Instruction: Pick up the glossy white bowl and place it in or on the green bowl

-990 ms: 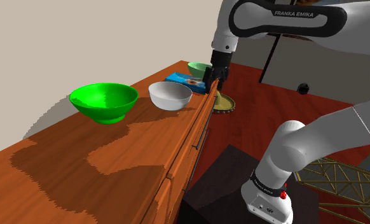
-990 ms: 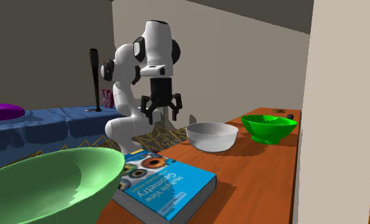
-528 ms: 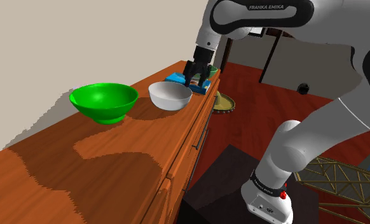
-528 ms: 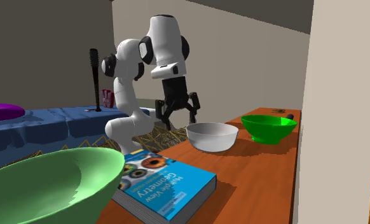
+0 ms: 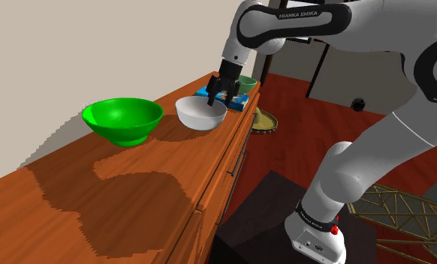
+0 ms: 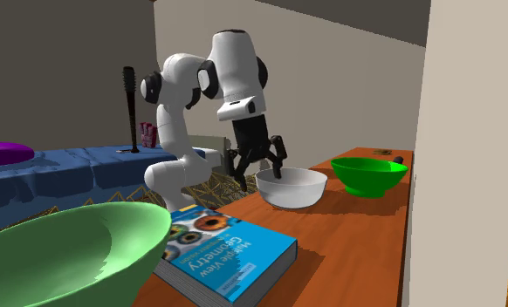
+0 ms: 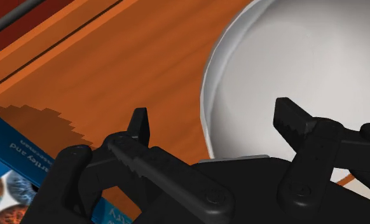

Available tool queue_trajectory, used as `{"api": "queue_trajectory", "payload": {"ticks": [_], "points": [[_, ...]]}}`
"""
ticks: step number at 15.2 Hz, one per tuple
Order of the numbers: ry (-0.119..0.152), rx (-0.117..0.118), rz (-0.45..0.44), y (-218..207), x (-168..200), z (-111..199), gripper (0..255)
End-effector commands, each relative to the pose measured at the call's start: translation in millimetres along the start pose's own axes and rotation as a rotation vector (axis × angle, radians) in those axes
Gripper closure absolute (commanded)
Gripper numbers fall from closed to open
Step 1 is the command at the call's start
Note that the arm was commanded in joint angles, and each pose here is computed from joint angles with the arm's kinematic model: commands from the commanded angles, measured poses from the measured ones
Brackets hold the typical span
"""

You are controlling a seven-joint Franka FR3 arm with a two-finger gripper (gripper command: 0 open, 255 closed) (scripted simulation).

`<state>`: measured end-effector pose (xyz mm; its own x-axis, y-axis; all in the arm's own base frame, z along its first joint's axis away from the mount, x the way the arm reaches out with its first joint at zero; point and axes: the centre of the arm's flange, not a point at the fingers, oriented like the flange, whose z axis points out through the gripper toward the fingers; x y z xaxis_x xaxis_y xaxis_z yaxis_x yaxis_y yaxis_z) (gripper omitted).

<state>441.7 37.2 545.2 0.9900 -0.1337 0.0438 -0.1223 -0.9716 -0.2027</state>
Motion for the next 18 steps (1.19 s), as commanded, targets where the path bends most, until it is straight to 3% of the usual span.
{"api": "queue_trajectory", "payload": {"ticks": [1,9,10,18], "points": [[0.001,0.0,0.0,0.3,-0.9,15.2,0],[0.0,0.0,0.0,0.4,-0.9,15.1,0],[0.0,0.0,0.0,0.4,-0.9,15.1,255],[0.0,0.0,0.0,0.3,-0.9,15.2,255]]}}
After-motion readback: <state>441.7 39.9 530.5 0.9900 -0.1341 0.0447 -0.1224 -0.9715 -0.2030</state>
